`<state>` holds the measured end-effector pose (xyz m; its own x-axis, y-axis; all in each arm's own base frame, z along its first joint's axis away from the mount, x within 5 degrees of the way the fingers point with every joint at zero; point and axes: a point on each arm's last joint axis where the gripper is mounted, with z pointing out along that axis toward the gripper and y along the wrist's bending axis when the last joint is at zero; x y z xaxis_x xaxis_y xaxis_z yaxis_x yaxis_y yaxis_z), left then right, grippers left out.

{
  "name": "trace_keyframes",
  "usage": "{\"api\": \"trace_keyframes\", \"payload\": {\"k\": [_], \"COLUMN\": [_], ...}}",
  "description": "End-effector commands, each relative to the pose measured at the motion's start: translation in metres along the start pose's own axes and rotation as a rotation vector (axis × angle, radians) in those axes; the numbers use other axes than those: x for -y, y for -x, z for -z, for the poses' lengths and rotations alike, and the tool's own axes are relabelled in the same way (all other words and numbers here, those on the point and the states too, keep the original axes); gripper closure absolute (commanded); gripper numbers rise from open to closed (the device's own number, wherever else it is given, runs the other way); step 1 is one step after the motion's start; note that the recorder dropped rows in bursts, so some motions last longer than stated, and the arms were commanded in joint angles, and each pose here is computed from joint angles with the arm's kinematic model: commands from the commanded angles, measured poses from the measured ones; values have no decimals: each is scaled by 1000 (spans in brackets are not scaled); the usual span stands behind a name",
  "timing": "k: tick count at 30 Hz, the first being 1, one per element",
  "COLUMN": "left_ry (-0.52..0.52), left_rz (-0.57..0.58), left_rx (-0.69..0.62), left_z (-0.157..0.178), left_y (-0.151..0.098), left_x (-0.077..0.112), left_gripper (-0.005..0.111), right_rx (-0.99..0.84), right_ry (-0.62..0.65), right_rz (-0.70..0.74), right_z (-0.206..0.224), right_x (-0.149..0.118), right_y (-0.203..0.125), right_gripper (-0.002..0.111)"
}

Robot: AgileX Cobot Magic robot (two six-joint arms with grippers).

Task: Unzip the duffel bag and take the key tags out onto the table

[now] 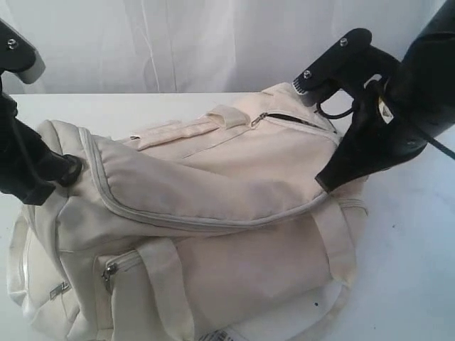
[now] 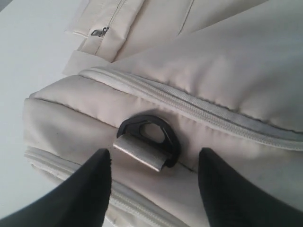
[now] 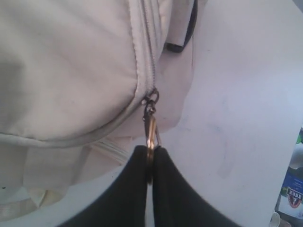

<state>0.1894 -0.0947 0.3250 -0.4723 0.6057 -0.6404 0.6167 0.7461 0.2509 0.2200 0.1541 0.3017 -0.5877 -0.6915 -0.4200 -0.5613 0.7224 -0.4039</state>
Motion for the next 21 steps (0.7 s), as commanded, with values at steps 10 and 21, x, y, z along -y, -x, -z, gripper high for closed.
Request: {"api": "trace_keyframes", "payload": {"k": [10, 21], "left_ry": [-20, -29], "left_rz": [36, 47], "left_rx": [15, 18], "left_z": [1, 1], "left_y": [-1, 0], "left_x": [2, 3], "left_gripper": [48, 48], "right_rx": [-158, -161], "right_ry": [109, 294], "right_rz": [-35, -26], "right_z": [-15, -14], "right_x": [-17, -35], "right_y": [-32, -34], "right_gripper": [108, 108]}}
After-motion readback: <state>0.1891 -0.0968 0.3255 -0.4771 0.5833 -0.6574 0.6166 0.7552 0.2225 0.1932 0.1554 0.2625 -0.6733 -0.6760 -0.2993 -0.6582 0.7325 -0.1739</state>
